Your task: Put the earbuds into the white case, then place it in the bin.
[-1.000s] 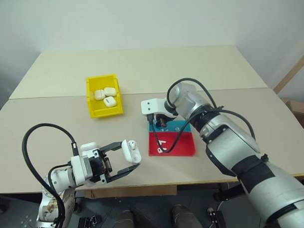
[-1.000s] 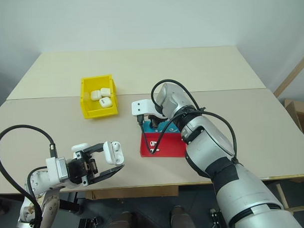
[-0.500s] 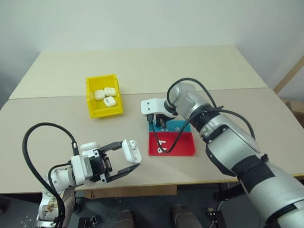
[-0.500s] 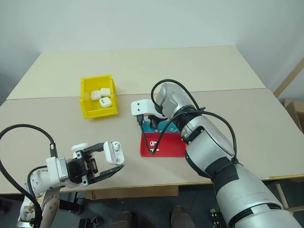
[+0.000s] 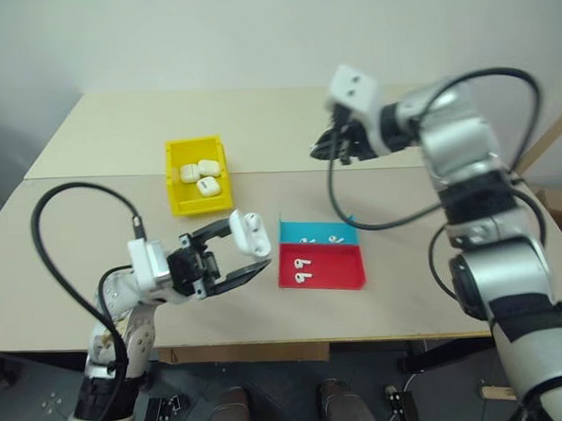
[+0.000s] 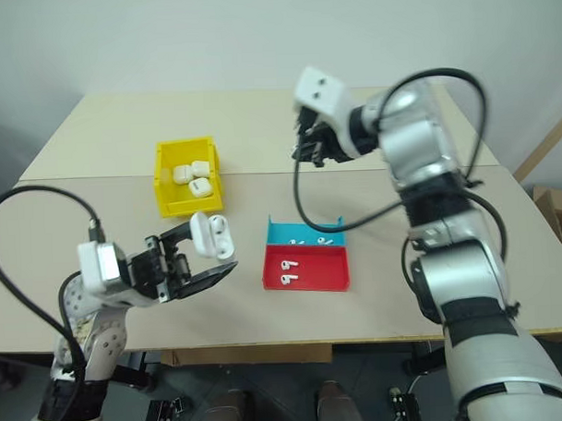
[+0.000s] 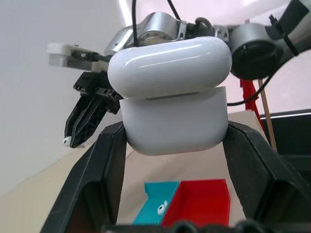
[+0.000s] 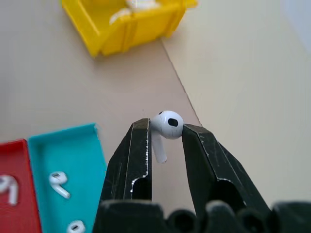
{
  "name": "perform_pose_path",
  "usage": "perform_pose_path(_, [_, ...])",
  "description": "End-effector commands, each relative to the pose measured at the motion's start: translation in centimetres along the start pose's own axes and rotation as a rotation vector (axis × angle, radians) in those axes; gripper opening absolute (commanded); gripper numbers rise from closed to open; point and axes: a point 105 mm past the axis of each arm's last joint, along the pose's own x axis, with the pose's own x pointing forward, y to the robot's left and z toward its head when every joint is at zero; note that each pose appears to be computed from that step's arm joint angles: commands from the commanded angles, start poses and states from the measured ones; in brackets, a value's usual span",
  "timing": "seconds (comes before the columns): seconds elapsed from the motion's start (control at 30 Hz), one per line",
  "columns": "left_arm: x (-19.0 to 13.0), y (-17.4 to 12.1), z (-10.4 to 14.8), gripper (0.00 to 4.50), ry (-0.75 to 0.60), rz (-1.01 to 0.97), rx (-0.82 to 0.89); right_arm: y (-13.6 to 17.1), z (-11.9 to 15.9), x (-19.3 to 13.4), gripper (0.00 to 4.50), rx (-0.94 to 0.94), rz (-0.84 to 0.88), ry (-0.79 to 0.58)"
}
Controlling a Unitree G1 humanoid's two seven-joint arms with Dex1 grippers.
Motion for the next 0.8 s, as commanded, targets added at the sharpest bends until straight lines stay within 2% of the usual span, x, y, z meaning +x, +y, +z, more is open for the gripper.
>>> perform_pose_path(0.03, [1.5,-0.1,1.5,2.72,-0.053,-0.042,0.009,1.1,3.4,-4.2,1.10,0.052,-0.029,-0.202])
perform_pose_path(0.23, [2.6,-0.3,1.3,2.72,-0.053,-0.092,-0.028,5.9,4.7,-9.8,1.10,0.175,0.064,-0.522])
perform_pose_path(0.33, [3.0,-0.5,1.3,2.72,-0.064,-0.112,-0.051,8.3,4.5,-11.1,1.10,0.193,0.118,-0.613])
perform_pose_path(0.47, [3.6,-0.8,1.4,2.72,-0.089,-0.143,-0.080,10.9,4.5,-11.7,1.10,0.210,0.183,-0.691])
perform_pose_path(0.8, [4.7,-0.7,1.5,2.72,-0.133,-0.192,-0.093,14.1,4.6,-10.6,1.10,0.213,0.245,-0.807])
